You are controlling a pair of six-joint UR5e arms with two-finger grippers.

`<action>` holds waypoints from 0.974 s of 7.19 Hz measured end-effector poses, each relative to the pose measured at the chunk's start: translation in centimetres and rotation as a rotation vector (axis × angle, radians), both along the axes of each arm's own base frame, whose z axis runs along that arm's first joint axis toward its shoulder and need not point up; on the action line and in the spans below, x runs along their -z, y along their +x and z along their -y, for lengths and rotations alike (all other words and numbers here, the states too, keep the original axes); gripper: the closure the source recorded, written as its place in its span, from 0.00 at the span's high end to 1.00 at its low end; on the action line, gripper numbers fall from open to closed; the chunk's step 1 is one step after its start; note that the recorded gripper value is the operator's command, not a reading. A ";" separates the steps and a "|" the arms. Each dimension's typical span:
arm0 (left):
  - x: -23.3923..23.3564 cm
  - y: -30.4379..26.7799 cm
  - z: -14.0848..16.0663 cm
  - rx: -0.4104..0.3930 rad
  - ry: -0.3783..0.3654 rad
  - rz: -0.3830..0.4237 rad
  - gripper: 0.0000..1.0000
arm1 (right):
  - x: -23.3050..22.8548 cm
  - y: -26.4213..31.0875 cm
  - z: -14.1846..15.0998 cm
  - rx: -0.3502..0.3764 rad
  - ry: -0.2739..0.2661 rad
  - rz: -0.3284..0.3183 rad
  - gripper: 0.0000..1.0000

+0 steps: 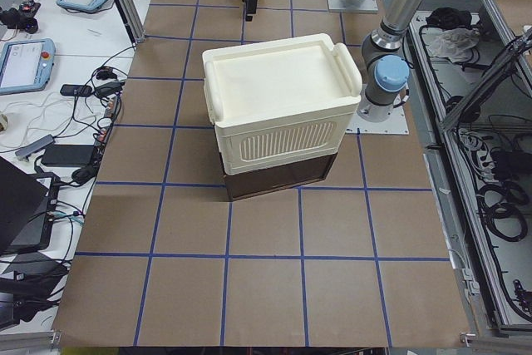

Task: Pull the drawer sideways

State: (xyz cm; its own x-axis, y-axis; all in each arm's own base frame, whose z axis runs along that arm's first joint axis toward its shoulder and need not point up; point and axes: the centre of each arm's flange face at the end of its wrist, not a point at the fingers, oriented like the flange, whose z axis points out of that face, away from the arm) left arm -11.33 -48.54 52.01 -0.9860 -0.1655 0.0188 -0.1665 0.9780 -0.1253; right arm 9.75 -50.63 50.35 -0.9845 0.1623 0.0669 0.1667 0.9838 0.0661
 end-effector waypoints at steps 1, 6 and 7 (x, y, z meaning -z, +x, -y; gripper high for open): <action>0.0 -0.4 -0.2 0.003 0.002 0.007 1.00 | 0.0 0.0 0.0 0.000 0.000 0.000 1.00; -0.5 -0.8 -0.5 0.020 -0.014 0.003 1.00 | 0.0 0.0 0.0 0.000 0.000 0.000 1.00; -0.5 -0.9 -0.5 0.025 -0.016 0.001 1.00 | 0.0 0.0 0.0 0.000 0.000 0.000 1.00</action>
State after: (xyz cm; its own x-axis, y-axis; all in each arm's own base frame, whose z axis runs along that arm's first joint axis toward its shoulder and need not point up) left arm -12.18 -48.02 52.50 -0.9898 -0.1408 0.0201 -0.1422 0.9797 -0.1410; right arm 9.75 -50.63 50.35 -0.9845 0.1624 0.0669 0.1668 0.9838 0.0660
